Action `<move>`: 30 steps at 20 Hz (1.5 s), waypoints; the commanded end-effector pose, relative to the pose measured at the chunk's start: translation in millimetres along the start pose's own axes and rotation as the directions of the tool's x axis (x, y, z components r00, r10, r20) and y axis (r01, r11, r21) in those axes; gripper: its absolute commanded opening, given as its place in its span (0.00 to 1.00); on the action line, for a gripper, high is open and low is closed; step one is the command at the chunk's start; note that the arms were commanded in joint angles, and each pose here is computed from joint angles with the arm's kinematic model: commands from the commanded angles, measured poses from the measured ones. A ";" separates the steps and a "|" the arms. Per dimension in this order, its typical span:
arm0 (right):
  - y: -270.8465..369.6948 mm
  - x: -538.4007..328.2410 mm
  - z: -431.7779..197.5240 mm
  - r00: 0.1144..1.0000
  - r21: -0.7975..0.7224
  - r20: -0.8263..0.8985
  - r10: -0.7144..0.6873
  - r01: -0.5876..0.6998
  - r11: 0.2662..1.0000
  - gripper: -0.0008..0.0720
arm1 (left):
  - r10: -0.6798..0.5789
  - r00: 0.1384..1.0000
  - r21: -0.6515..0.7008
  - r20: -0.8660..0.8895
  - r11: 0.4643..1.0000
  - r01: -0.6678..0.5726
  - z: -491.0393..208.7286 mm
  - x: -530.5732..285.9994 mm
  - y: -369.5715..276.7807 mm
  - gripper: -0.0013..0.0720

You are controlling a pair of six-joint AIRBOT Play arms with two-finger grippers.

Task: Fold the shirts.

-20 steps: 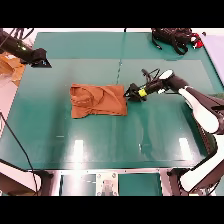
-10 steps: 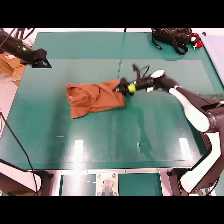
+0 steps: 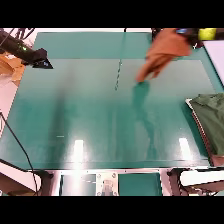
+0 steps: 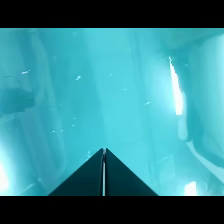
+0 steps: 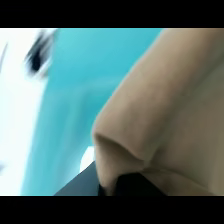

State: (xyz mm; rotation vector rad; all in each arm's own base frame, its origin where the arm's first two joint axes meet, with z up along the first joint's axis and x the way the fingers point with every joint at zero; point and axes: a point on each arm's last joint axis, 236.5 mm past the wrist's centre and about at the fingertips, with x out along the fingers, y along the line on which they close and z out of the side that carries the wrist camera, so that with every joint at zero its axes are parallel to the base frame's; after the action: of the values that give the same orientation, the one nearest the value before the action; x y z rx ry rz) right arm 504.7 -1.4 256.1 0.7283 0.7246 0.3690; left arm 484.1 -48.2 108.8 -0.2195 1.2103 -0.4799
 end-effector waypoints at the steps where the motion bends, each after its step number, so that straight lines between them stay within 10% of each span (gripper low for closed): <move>1: -86.0 -110.6 42.1 0.959 0.207 0.165 -0.230 0.194 0.959 0.03 | -0.056 0.998 -0.002 0.012 0.998 0.056 2.9 0.1 -13.0 0.05; 5: -177.0 -200.4 29.3 0.858 0.446 0.162 -0.487 0.376 0.812 0.03 | -0.093 0.995 0.001 0.021 0.996 0.093 5.0 -0.6 -21.8 0.05; 11: -223.8 -322.7 -70.1 0.496 0.571 -0.148 -0.856 0.749 0.335 0.03 | -0.094 0.995 0.005 0.019 0.996 0.094 4.7 -0.6 -22.1 0.05; 21: -274.1 -333.8 -262.8 0.407 0.591 -0.599 -0.690 0.806 -0.037 0.07 | -0.106 0.994 0.013 -0.030 0.994 0.106 -7.0 -0.9 -24.8 0.05; 23: -288.0 -330.2 -306.9 0.380 0.538 -0.693 -0.612 0.838 -0.089 0.73 | -0.105 0.994 0.013 -0.029 0.994 0.106 -6.6 -0.9 -24.8 0.05; 24: -292.7 -331.2 -322.3 0.361 0.512 -0.729 -0.582 0.851 -0.113 0.79 | -0.105 0.994 0.013 -0.026 0.994 0.105 -6.0 -0.9 -24.7 0.05; 28: -297.5 -299.7 -277.8 0.454 0.557 -0.647 -0.613 0.830 0.027 0.76 | -0.127 0.992 0.017 0.002 0.992 0.127 -0.7 -6.0 -32.9 0.05; 29: -294.5 -281.2 -248.5 0.491 0.562 -0.579 -0.651 0.819 0.118 0.57 | -0.140 0.990 0.021 0.026 0.990 0.139 3.5 -10.3 -38.6 0.05; 30: -288.9 -262.2 -220.1 0.525 0.554 -0.506 -0.684 0.806 0.208 0.17 | -0.142 0.989 0.030 0.052 0.990 0.140 7.8 -16.2 -43.0 0.05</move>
State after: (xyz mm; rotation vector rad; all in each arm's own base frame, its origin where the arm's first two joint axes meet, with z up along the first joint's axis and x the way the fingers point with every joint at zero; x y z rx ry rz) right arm 120.3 -243.5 47.5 1.0658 1.4388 -1.0689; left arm 473.9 -73.4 128.2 -0.2787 1.1896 -0.5964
